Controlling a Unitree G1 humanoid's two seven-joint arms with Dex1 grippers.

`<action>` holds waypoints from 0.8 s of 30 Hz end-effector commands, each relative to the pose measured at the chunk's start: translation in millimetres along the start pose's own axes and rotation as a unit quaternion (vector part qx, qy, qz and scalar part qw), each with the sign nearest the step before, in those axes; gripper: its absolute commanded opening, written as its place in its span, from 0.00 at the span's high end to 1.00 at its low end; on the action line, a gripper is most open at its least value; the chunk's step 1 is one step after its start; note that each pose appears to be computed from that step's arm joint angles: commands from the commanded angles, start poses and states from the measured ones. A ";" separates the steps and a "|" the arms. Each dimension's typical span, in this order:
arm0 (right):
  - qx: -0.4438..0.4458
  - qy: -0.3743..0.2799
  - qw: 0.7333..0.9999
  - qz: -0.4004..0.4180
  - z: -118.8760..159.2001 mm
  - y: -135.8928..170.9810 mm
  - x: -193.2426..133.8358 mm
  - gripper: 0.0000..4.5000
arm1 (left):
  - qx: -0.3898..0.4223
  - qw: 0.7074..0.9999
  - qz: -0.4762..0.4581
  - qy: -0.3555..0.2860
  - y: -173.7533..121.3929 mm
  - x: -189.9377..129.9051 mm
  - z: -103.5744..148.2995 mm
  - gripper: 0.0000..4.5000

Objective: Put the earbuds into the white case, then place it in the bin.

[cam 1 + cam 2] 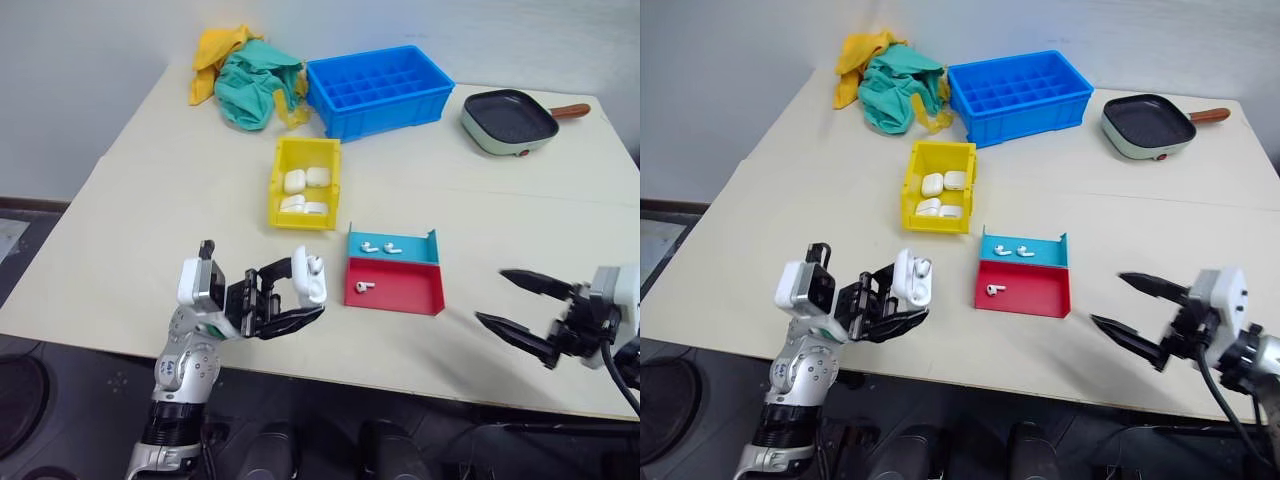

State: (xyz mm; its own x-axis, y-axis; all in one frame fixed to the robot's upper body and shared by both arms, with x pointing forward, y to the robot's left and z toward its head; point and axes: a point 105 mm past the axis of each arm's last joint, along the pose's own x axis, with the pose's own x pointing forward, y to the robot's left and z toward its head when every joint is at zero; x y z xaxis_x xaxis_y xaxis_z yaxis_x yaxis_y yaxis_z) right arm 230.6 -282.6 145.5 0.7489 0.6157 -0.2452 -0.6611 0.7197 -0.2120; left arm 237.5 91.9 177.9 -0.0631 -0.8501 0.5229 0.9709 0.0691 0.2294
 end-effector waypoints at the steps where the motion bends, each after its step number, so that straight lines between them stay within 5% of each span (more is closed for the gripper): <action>1: -0.051 0.050 0.997 -0.002 -5.2 -10.9 0.2 0.01 | 0.006 1.000 -0.010 -0.003 -7.4 -4.8 -0.6 0.38; 9: -0.132 0.029 0.982 0.132 73.5 0.1 74.6 0.01 | -0.005 1.000 0.007 0.006 -15.8 -21.4 -14.3 0.38; 12: -0.161 0.031 0.973 0.162 95.9 3.9 106.3 0.14 | -0.010 1.000 0.002 0.006 -19.2 -22.1 -15.9 0.38; 20: -0.210 0.103 0.955 0.183 111.8 2.5 178.8 0.77 | -0.013 1.000 -0.002 0.001 -22.2 -16.8 -16.3 0.38; 24: -0.249 0.142 0.942 0.176 111.2 -5.2 197.9 0.77 | -0.015 1.000 0.001 -0.001 -23.3 -15.8 -15.5 0.38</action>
State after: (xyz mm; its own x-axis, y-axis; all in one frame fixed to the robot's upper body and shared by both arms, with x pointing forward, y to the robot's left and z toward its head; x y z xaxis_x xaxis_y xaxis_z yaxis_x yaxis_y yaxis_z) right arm 383.5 -126.0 199.1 0.4659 0.6503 -0.6000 -0.8719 0.2216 -0.4368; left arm 224.0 96.2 145.3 -0.0416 -0.8559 0.5155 0.9823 0.0594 0.1779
